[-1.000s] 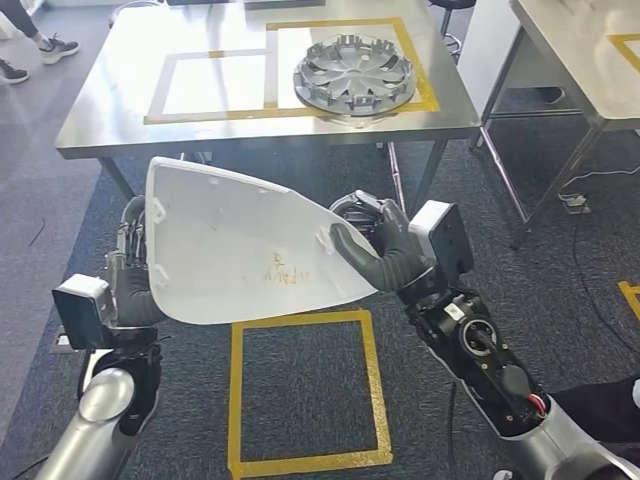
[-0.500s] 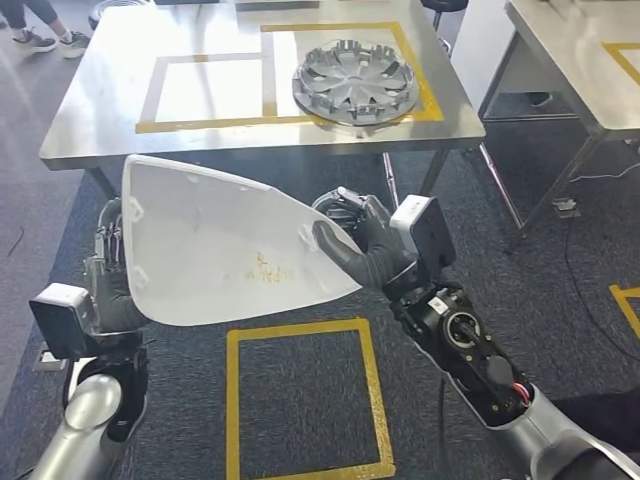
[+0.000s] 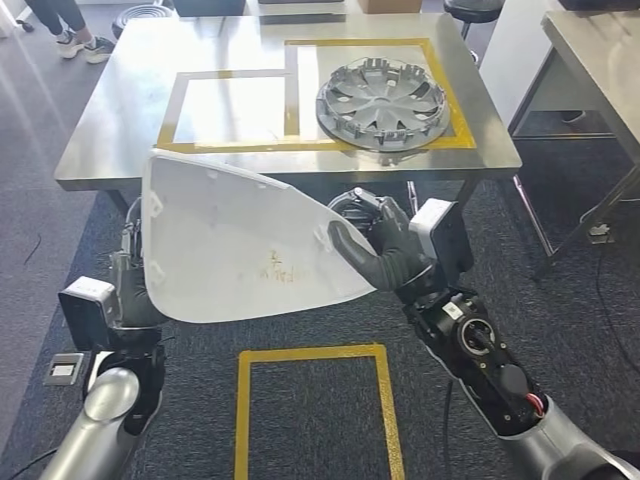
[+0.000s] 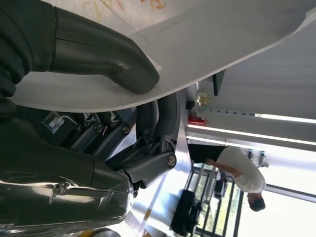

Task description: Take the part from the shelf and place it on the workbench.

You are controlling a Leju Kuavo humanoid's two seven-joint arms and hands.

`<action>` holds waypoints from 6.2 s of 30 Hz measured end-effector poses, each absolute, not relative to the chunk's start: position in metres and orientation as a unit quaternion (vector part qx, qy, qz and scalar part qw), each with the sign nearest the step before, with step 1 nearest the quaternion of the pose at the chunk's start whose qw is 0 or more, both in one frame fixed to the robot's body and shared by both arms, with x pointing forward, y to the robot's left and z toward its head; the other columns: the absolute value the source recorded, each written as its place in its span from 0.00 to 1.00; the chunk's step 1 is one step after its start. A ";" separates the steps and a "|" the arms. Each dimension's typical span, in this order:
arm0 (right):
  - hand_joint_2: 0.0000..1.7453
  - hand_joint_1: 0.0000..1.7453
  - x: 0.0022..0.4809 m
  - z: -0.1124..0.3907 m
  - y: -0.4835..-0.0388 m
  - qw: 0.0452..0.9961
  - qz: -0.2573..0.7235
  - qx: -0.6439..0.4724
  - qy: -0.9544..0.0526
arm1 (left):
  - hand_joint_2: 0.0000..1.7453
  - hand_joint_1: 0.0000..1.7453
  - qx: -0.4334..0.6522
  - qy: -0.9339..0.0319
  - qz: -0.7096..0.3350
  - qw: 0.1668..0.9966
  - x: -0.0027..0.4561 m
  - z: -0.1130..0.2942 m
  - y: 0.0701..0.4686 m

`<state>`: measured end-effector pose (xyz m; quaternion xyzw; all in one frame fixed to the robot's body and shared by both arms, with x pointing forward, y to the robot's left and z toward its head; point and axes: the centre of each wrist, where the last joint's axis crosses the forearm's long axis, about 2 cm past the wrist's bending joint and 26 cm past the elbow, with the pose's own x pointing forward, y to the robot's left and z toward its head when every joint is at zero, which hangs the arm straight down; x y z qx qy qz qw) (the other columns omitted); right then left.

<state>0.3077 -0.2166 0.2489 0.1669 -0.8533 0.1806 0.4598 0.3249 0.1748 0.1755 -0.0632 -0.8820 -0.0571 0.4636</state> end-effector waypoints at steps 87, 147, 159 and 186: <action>1.00 1.00 0.454 0.237 -0.228 0.517 0.201 0.101 -0.826 | 1.00 0.00 -0.037 -0.922 -0.080 0.377 0.334 0.200 0.169; 0.00 0.00 0.424 0.194 -0.174 0.572 0.167 0.122 -0.794 | 0.00 0.00 -0.051 -0.940 -0.051 0.334 0.340 0.214 0.162; 0.00 0.00 0.367 0.214 -0.173 0.535 0.120 0.144 -0.824 | 0.00 0.00 -0.033 -0.929 -0.056 0.365 0.330 0.194 0.168; 0.00 0.00 0.314 0.235 -0.184 0.492 0.122 0.185 -0.842 | 0.00 0.00 -0.024 -0.920 -0.066 0.386 0.326 0.189 0.170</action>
